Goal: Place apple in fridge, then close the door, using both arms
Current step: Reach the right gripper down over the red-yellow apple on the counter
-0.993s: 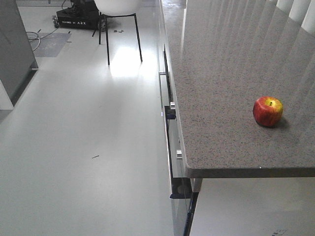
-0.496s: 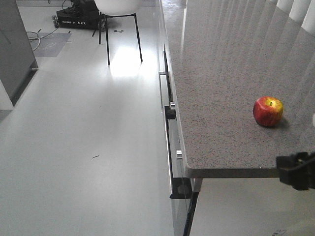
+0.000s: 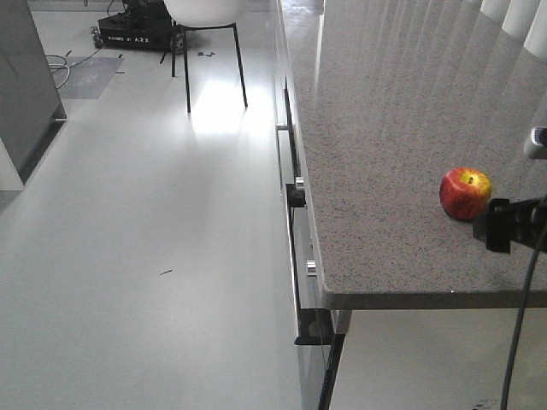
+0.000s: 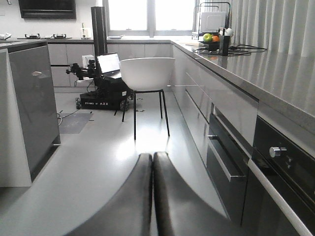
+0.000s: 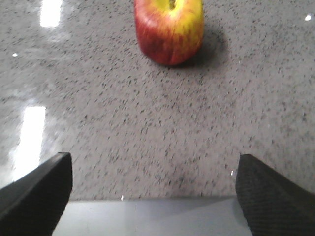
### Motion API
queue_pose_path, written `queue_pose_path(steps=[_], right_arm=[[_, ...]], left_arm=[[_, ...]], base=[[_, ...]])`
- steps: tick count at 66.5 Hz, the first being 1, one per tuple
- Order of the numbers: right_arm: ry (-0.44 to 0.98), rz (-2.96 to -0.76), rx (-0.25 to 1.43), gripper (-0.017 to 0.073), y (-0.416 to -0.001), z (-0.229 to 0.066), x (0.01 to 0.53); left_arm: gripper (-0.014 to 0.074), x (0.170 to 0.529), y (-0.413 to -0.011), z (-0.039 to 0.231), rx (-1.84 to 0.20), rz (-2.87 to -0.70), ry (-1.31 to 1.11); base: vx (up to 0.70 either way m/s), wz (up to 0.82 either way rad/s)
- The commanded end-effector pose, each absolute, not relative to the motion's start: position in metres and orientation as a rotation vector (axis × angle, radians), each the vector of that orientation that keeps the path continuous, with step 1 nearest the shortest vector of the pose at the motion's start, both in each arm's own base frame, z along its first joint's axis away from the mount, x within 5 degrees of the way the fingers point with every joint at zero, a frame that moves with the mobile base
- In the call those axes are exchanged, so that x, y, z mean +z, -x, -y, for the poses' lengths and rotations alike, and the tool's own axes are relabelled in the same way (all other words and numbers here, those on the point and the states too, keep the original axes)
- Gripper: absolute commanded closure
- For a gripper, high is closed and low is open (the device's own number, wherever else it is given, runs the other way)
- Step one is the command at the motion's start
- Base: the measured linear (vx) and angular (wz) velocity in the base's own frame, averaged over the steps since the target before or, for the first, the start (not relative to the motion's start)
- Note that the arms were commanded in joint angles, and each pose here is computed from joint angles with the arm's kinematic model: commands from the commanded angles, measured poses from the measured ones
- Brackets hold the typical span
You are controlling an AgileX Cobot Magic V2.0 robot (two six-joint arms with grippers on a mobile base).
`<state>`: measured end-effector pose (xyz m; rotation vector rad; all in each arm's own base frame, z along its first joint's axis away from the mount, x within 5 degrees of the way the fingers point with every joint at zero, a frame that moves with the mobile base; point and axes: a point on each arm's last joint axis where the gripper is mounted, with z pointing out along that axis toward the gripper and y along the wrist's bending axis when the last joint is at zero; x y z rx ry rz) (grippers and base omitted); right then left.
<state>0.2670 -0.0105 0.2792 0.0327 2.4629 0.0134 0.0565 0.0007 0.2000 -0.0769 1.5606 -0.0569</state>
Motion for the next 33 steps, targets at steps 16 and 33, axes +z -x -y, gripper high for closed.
queue_pose_path(steps=[16, 33], right_arm=[[0.012, -2.447, -0.044, -0.0085, -0.33, 0.019, 0.293], [0.046, -2.474, -0.053, -0.008, -0.374, 0.021, 0.288]], left_arm=[[0.06, 0.203, -0.056, 0.0, -0.067, -1.479, 0.073], [0.06, 0.203, -0.056, 0.0, -0.067, -1.479, 0.073]], base=[[0.0, 0.0], [0.0, 0.0]])
